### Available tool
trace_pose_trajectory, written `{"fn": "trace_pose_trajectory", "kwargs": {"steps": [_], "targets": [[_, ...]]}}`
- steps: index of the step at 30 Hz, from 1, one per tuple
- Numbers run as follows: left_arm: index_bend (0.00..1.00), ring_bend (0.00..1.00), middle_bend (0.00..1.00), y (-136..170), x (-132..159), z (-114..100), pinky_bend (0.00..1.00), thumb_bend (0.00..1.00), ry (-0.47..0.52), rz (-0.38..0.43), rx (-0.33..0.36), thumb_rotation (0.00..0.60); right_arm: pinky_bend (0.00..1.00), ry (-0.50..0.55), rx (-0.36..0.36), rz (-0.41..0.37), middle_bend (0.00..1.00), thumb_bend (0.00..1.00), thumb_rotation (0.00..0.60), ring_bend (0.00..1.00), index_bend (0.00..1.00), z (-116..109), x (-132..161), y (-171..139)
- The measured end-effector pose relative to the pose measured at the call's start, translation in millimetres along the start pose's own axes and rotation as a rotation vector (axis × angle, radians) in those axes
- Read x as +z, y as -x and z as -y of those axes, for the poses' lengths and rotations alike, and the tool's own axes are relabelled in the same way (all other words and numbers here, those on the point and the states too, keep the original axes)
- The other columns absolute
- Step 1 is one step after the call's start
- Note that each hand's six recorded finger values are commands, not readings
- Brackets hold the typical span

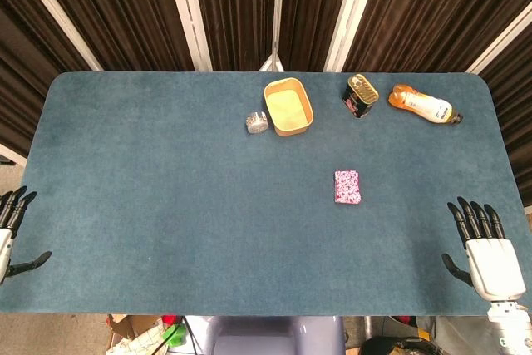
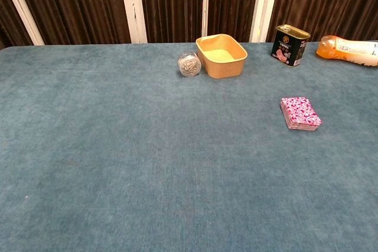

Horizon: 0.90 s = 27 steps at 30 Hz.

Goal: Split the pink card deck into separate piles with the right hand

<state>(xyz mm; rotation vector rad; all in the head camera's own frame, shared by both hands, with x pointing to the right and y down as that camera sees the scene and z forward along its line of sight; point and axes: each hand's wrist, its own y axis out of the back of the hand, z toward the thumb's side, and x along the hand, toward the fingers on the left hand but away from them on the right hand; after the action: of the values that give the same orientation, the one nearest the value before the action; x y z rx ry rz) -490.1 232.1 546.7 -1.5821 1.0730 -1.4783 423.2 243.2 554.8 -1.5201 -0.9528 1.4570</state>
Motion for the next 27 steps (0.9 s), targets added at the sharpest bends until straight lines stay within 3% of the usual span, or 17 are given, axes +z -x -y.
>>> {"fn": "trace_pose_trajectory", "kwargs": {"steps": [19, 27], "targets": [[0.00, 0.00, 0.00, -3.5, -1.7, 0.2, 0.00, 0.00, 0.019, -0.003, -0.009, 0.600, 0.00, 0.035, 0.005, 0.016, 0.00, 0.30, 0.600, 0.00, 0.00, -3.0, 5.6, 14.1], [0.00, 0.00, 0.00, -4.3, 1.3, -0.6, 0.00, 0.00, 0.031, 0.013, -0.015, 0.600, 0.00, -0.054, 0.065, 0.018, 0.05, 0.25, 0.600, 0.00, 0.00, -3.3, 19.8, 46.6]]}}
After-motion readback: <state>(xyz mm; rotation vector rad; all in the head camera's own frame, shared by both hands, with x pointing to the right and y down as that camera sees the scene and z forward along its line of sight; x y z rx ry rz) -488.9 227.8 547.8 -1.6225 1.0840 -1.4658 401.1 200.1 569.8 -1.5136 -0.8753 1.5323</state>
